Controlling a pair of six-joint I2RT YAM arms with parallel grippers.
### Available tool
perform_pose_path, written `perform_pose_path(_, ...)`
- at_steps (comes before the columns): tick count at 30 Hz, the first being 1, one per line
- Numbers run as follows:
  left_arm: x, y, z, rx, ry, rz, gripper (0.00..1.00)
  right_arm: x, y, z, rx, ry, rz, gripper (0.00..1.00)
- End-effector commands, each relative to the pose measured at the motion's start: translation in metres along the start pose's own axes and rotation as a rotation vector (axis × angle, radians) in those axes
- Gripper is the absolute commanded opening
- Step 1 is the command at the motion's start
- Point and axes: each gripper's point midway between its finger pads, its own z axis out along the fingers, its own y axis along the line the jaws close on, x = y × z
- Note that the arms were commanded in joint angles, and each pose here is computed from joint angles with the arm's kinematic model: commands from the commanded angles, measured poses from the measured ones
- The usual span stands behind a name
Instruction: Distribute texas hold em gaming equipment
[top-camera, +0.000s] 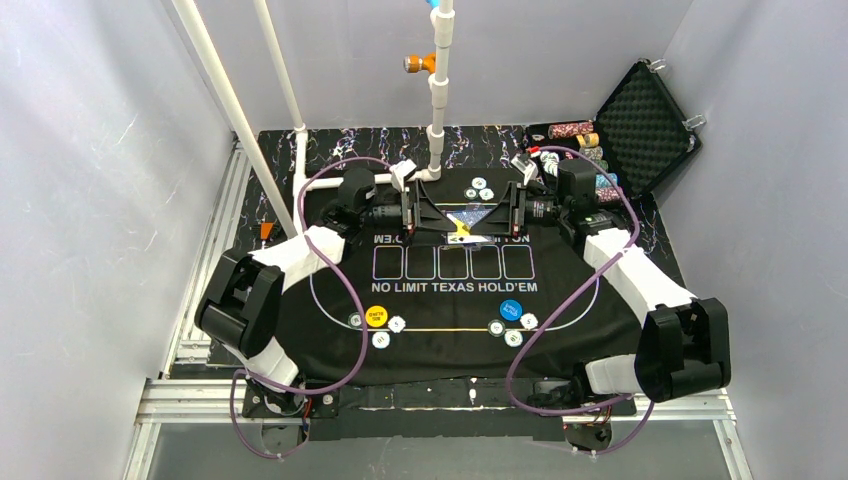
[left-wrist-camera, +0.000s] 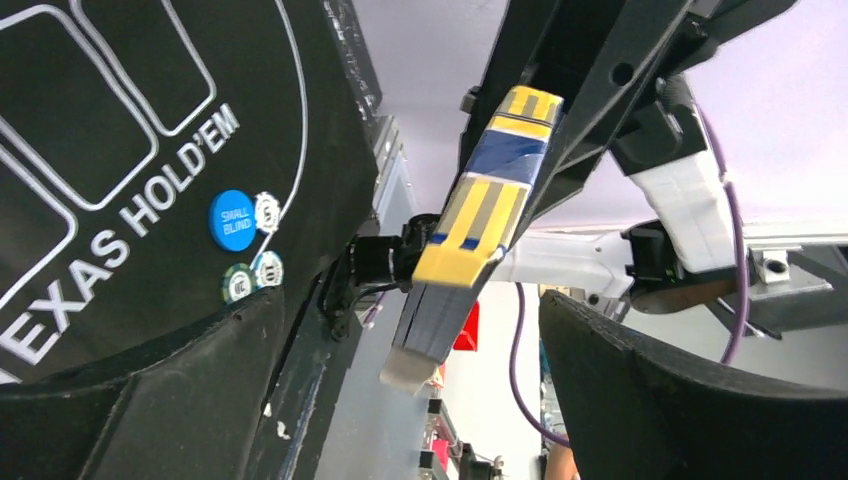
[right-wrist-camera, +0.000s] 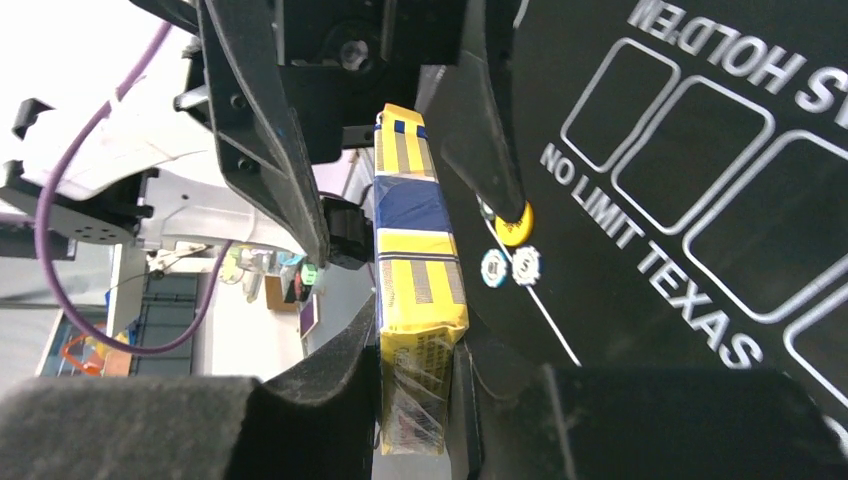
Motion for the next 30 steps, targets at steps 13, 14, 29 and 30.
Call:
perform_pose_path(13,-0.037,-0.020,-0.066,-0.508,-0.018,0.577,0.98,-0.006,-0.018,-0.028,0.207,0.068,-0.125,0.01)
perform_pose_path(14,-0.040,-0.023,-0.068,-0.500,-0.023,0.585,0.98,-0.007,-0.018,-0.029,0.210,0.068,-0.126,0.01)
perform_pose_path(29,-0.023,-0.005,-0.024,-0.276,-0.060,0.039,0.98,-0.020,-0.017,-0.027,0.261,-0.026,-0.006,0.01)
perform_pose_path(30,-0.022,-0.003,-0.020,-0.261,-0.054,0.005,0.98,-0.019,-0.020,-0.025,0.273,-0.024,0.019,0.01)
